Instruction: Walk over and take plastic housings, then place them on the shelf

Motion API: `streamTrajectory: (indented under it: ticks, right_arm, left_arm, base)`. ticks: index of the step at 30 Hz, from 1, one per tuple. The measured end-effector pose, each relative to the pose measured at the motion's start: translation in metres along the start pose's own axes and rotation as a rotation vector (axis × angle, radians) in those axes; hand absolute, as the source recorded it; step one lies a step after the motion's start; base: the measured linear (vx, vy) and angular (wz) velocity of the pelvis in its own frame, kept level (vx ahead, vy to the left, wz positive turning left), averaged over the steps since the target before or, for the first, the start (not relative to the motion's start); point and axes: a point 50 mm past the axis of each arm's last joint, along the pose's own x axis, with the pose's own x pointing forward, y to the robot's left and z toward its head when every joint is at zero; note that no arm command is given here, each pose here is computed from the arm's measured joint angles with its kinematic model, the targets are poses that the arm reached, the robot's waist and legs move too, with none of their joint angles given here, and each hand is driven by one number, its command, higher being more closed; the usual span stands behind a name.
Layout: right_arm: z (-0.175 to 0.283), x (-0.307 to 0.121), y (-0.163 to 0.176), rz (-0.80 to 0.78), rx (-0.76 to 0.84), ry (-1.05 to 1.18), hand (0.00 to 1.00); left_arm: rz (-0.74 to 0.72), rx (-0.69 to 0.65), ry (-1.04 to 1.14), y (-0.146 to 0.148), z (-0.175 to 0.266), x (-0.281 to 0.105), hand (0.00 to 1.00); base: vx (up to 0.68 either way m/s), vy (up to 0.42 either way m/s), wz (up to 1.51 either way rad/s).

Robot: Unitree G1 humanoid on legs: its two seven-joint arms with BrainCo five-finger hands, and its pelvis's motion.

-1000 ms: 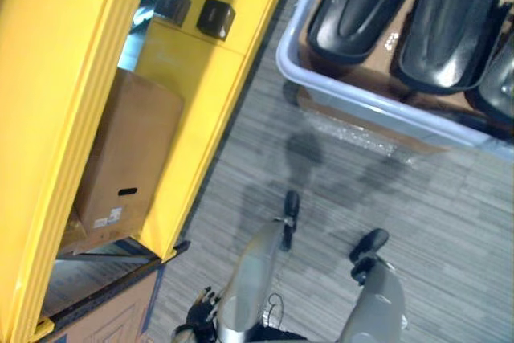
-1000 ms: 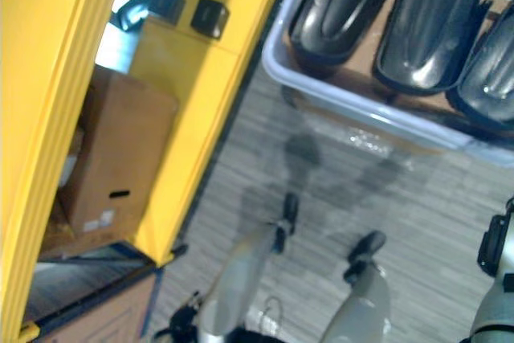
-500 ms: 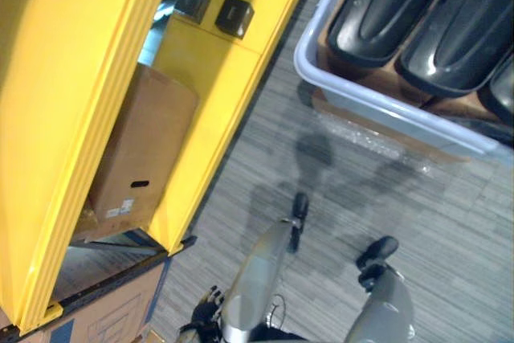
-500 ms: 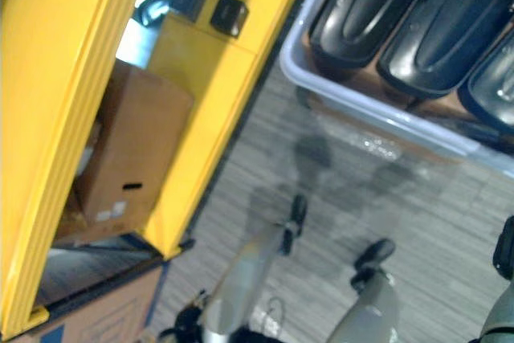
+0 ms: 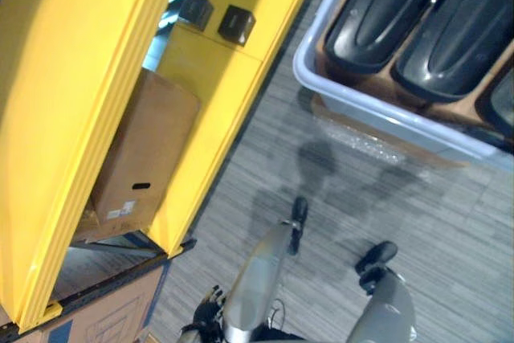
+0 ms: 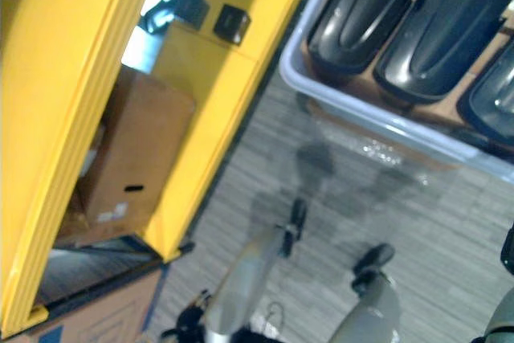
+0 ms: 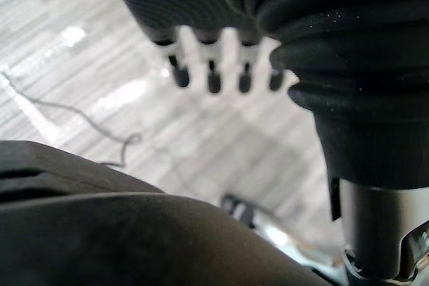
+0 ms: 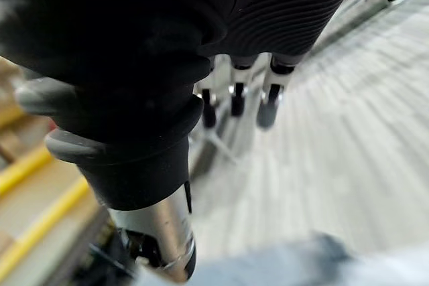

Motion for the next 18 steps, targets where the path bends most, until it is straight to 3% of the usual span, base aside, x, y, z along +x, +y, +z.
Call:
streamTrajectory:
  ticks: [8,18]
  right_arm:
    - [0.037,-0.011,0.005,-0.003,0.057,-0.219,0.0]
    - [0.011,-0.01,0.016,0.108,-0.027,-0.105,0.0]
  left_arm:
    - [-0.01,0.003,0.005,-0.001,-0.001,0.0,0.0]
    - [-0.029,0.005,0.013,-0.001,-0.004,-0.001,0.0]
  base:
    - [0.01,-0.001,-0.07]
    - [0.02,0.011,0.07]
